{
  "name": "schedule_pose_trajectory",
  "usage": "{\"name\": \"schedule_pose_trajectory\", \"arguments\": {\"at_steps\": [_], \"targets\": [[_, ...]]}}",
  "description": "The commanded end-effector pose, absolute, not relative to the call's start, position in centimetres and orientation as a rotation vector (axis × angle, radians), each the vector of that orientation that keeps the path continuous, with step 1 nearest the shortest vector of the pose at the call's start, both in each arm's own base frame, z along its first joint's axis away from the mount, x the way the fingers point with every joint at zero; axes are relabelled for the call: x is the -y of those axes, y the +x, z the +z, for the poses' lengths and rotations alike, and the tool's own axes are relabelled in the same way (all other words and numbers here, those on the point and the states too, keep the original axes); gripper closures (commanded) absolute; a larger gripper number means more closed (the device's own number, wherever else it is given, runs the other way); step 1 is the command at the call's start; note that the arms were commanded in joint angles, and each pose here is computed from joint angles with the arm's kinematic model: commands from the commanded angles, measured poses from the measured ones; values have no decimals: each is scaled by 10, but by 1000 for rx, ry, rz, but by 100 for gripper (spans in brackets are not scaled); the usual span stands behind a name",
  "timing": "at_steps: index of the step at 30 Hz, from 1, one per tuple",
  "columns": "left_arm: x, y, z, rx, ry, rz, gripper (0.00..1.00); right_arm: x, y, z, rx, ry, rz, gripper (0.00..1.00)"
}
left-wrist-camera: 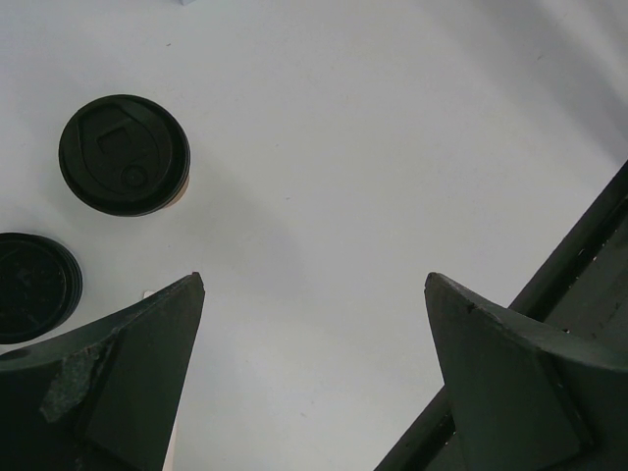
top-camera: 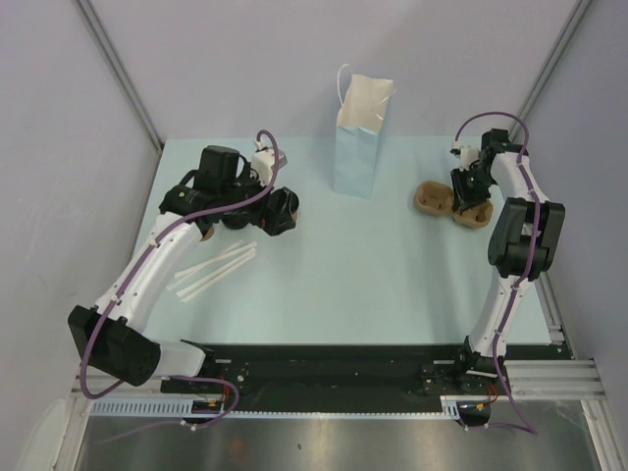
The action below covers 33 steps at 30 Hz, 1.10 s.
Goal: Pack the takeout coffee
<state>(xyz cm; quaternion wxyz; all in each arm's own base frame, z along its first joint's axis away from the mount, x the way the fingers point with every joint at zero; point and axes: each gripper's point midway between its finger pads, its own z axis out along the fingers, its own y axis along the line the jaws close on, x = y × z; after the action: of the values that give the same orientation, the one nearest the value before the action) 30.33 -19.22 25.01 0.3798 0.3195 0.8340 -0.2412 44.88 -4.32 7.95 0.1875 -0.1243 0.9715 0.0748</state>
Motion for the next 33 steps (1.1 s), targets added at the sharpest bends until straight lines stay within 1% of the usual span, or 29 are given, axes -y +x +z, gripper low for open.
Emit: {"name": "schedule_pose_trajectory", "arguments": {"at_steps": [1, 5, 8, 11, 12, 14, 15, 22, 26, 28, 33], "targets": [[199, 305, 263, -2084, 816, -642, 0, 45, 458, 86, -2714, -359, 190, 69], [199, 306, 262, -2089, 815, -643, 1, 45, 458, 82, -2719, -355, 198, 69], [200, 307, 260, -2093, 816, -643, 0, 44, 458, 82, -2715, -354, 201, 73], [200, 307, 260, -2094, 815, -646, 0, 43, 459, 83, -2710, -352, 204, 81], [200, 307, 259, -2095, 815, -646, 0, 43, 459, 84, -2707, -351, 209, 86], [200, 307, 259, -2095, 815, -646, 1, 41, 458, 86, -2704, -351, 219, 91], [200, 307, 258, -2100, 816, -646, 1, 40, 458, 87, -2702, -351, 221, 99], [203, 301, 251, -2108, 781, -689, 1, 23, 444, 115, -2656, -340, 310, 100], [214, 294, 247, -2087, 743, -799, 3, 13, 433, 137, -2619, -323, 344, 100], [221, 285, 240, -2113, 706, -890, 5, 8, 425, 146, -2607, -313, 377, 100], [239, 282, 237, -2086, 618, -1025, 9, -13, 397, 147, -2623, -305, 447, 100]]}}
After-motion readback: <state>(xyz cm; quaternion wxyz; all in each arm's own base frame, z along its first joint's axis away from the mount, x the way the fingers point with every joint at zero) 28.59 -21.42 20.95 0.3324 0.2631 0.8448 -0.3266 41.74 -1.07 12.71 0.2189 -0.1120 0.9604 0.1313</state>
